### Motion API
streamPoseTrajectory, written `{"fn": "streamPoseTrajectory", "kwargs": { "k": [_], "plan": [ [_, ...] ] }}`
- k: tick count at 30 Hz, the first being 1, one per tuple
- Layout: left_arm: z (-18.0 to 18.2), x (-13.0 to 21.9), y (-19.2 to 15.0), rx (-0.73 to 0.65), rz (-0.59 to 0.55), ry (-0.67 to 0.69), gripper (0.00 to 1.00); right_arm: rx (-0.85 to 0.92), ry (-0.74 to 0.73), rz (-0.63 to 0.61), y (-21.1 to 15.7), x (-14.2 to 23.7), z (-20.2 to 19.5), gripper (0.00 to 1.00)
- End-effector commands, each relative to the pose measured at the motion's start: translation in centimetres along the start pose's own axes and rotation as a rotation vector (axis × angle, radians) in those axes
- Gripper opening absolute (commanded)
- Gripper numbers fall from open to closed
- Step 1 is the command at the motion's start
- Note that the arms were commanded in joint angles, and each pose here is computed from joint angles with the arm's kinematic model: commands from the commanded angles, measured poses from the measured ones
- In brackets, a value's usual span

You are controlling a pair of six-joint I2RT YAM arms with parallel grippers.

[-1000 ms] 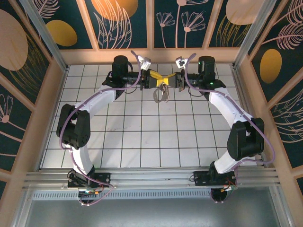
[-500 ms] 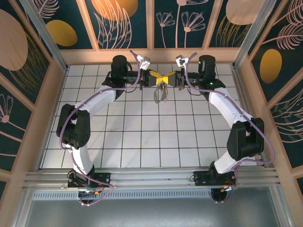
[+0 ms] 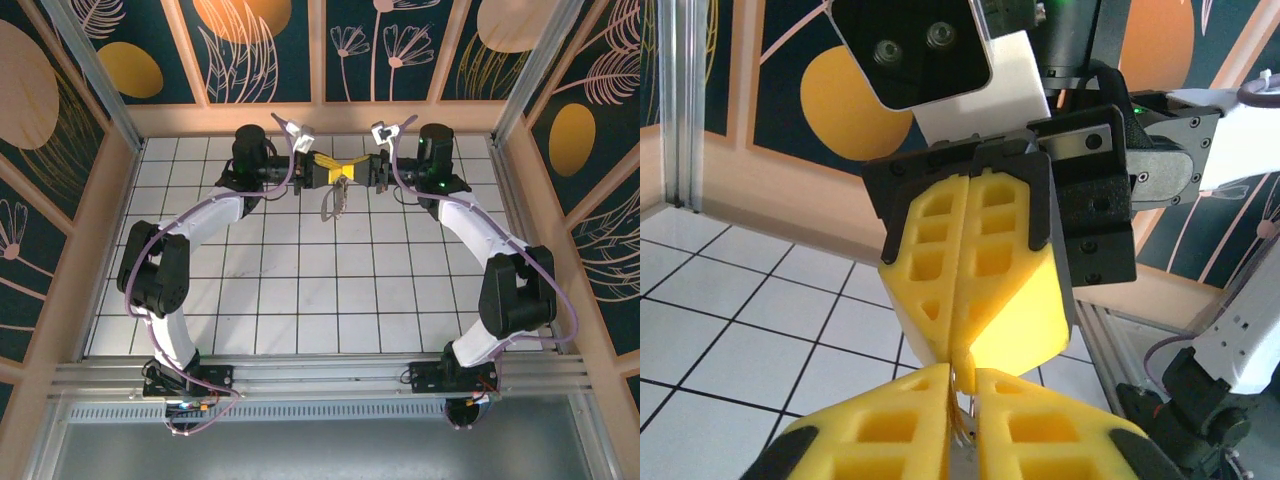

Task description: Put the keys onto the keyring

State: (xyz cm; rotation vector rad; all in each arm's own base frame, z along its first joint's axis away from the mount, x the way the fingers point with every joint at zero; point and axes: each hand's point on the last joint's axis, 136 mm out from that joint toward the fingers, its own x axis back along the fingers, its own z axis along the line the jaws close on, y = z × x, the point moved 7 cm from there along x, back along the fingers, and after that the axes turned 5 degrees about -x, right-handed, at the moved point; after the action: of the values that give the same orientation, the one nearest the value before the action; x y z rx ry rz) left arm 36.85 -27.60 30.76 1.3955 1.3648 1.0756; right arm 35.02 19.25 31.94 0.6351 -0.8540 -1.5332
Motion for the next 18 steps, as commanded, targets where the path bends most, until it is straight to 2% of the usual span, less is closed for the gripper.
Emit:
{"fn": "streamPoseTrajectory", "kwargs": {
  "k": [1,13,18],
  "plan": [
    [-2.7,-0.3,1.4,-0.065,-0.015,-0.090,0.15,0.062,0.020,-0.070,1.6,0.3,0.6,0.00],
    [-2.8,-0.3,2.1,-0.074,-0.048,-0.087,0.13,0.049,0.036,-0.047,0.9,0.0,0.4,0.00],
    [-2.5,-0.5,2.5,-0.074,-0.074,-0.092,0.03,0.053,0.048,-0.010,0.3,-0.3,0.5,0.00]
  ]
}}
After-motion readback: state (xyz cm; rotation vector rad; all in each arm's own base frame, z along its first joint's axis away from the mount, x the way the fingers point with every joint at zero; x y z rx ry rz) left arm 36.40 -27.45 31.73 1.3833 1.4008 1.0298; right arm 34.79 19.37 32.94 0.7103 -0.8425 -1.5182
